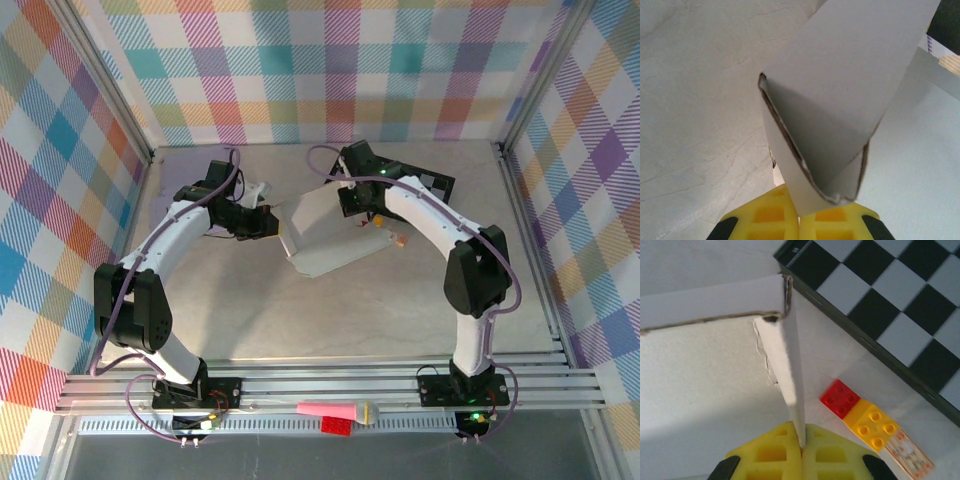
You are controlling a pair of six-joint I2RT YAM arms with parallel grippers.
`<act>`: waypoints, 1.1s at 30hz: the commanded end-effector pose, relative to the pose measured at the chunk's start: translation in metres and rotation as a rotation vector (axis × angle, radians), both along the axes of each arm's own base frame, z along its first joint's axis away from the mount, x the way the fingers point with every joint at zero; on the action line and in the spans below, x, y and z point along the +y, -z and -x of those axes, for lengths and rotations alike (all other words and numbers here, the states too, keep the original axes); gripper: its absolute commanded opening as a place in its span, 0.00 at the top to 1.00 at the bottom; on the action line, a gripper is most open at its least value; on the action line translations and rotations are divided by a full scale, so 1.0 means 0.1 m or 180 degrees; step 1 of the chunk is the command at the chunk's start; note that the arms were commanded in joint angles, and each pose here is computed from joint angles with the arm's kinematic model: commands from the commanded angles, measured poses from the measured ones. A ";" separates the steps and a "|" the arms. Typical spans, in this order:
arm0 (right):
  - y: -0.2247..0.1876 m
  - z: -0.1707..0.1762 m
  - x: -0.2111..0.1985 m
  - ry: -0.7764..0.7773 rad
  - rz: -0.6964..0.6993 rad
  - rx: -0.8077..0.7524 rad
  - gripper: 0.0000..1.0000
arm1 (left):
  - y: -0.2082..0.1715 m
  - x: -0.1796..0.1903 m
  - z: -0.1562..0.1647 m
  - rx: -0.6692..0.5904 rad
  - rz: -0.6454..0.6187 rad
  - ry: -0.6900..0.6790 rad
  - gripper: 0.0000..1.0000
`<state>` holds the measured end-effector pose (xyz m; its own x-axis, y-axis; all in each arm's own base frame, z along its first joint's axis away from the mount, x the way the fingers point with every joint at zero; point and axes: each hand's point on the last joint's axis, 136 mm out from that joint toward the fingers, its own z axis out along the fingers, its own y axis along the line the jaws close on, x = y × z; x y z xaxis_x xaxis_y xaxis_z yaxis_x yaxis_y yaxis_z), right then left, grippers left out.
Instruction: Fold the paper box
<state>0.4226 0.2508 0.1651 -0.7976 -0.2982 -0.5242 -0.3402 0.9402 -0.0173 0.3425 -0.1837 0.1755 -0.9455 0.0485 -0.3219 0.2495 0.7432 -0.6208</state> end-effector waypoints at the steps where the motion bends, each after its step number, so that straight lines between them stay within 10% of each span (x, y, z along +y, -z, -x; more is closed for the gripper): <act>1: 0.02 0.05 -0.29 0.0598 0.0575 -0.0046 1.00 | -0.04 -0.06 0.04 -0.0014 0.0082 0.0063 1.00; 17: 0.01 0.28 -0.37 0.1197 0.1200 0.0030 1.00 | 0.02 -0.14 0.04 0.0015 0.0124 0.0072 1.00; 33: -0.02 0.11 0.21 0.0114 -0.0052 0.0100 0.81 | 0.03 -0.16 0.06 0.0052 0.0144 0.0129 1.00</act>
<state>0.4142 0.2455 0.1549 -0.8548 -0.2249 -0.4677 -0.2087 0.9741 -0.0869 0.3378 -0.1890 0.1662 -0.9528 0.0544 -0.2986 0.2371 0.7475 -0.6205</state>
